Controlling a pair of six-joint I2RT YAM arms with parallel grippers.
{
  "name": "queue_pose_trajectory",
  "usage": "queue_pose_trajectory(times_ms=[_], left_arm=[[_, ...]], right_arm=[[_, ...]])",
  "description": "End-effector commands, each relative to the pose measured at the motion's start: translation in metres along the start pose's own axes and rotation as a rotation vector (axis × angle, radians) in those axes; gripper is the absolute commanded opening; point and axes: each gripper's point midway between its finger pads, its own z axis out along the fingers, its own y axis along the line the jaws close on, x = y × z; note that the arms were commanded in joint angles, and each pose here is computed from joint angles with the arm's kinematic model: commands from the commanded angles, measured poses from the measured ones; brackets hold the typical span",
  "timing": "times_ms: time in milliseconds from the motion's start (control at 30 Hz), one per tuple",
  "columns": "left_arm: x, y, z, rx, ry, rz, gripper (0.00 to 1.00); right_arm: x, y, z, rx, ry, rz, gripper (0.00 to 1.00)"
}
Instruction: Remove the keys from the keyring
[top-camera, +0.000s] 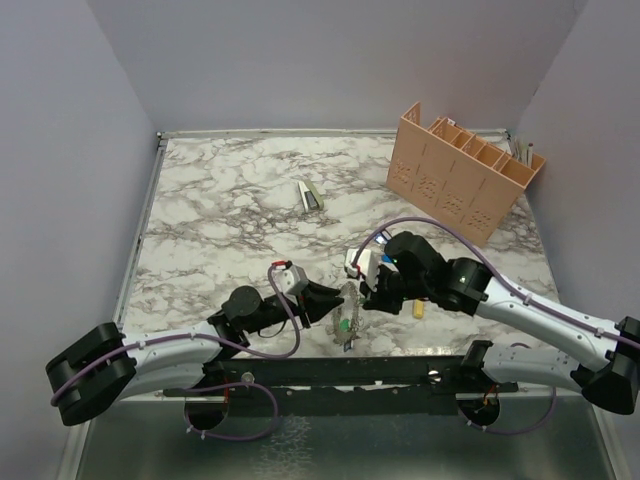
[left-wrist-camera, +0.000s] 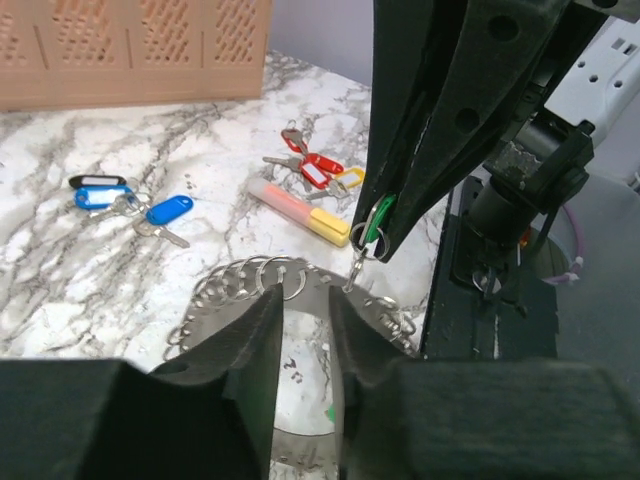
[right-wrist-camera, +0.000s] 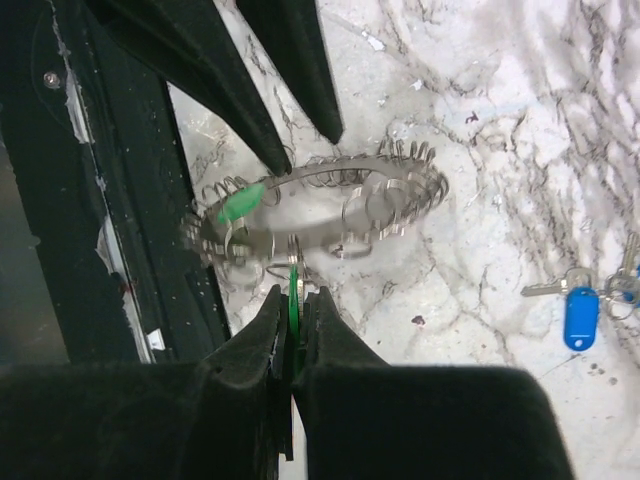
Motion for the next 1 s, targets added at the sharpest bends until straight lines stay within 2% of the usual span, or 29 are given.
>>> queue_pose_trajectory(times_ms=[0,100,233,700,967], left_arm=[[-0.018,0.000,0.000,0.013,-0.061,0.094,0.30],[-0.023,0.000,0.001,0.019,-0.074,0.164,0.38],[-0.025,-0.004,0.005,0.060,-0.069,0.227,0.41],[-0.006,-0.024,0.027,0.272,0.019,0.353,0.44],[0.000,-0.033,0.037,0.375,0.055,0.346,0.39]], right_arm=[[-0.012,-0.012,-0.009,0.024,0.024,-0.127,0.01],[-0.009,-0.012,-0.008,-0.006,0.074,-0.177,0.01],[-0.009,-0.013,-0.008,-0.023,0.098,-0.217,0.01],[-0.011,-0.010,-0.011,-0.080,0.120,-0.326,0.01],[-0.011,-0.009,-0.010,-0.093,0.125,-0.330,0.01]])
